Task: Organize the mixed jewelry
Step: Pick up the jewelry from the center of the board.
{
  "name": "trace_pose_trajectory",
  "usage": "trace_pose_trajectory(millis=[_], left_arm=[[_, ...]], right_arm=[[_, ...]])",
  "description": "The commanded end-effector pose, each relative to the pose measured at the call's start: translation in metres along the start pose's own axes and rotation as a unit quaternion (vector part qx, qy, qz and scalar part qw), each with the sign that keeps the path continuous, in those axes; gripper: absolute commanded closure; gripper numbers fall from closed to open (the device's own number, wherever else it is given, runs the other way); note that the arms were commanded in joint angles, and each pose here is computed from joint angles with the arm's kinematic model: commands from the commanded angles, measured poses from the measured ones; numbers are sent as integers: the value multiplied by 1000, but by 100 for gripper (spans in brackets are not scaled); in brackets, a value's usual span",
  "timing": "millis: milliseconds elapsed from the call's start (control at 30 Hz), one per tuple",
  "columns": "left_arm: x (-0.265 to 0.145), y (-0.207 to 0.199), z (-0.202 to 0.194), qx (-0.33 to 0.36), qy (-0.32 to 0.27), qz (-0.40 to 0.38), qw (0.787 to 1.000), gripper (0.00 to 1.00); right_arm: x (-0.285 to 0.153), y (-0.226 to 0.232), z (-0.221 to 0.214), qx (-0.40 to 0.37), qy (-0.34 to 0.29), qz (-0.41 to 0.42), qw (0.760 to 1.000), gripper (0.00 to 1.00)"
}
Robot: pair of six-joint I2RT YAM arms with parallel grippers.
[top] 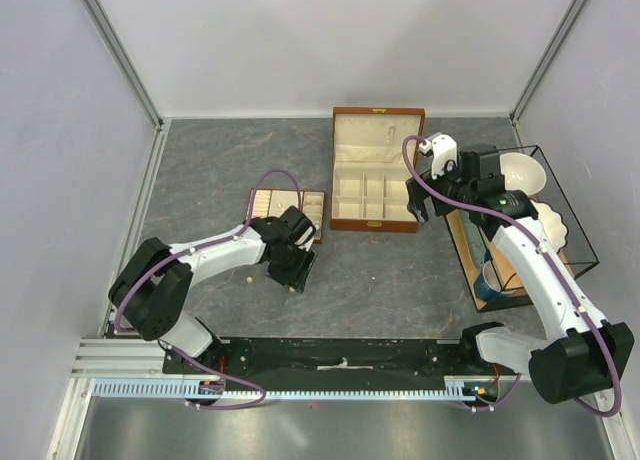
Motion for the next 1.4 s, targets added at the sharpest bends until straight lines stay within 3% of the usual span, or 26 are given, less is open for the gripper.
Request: trace_pose_trajectory(millis=[0, 167, 733, 900, 1367], left_arm=[[2, -6, 10, -16, -18, -1, 1000, 40], [4, -6, 7, -19, -20, 10, 1000, 47], [13, -5, -6, -22, -23, 17, 999, 55], [16, -4, -5, -19, -22, 26, 999, 65], [15, -2, 3, -16, -33, 49, 998, 64]], right_arm=[[-4, -1, 9, -8, -16, 6, 1000, 2], [-4, 0, 7, -9, -18, 8, 1000, 2], [-1, 0, 6, -9, -16, 14, 1000, 2], [-2, 1, 5, -10, -18, 16, 1000, 2], [-2, 2, 4, -11, -20, 17, 1000, 2]])
Point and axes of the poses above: each gripper's point midway between its finger pads, its own x axis out along the fingers, its own y axis along the line the jaws close on, z = x × y, the point moved 9 cm from there along -x, back along the fingers, and after that the axes turned 4 degrees about -x, right-handed, at the moved point
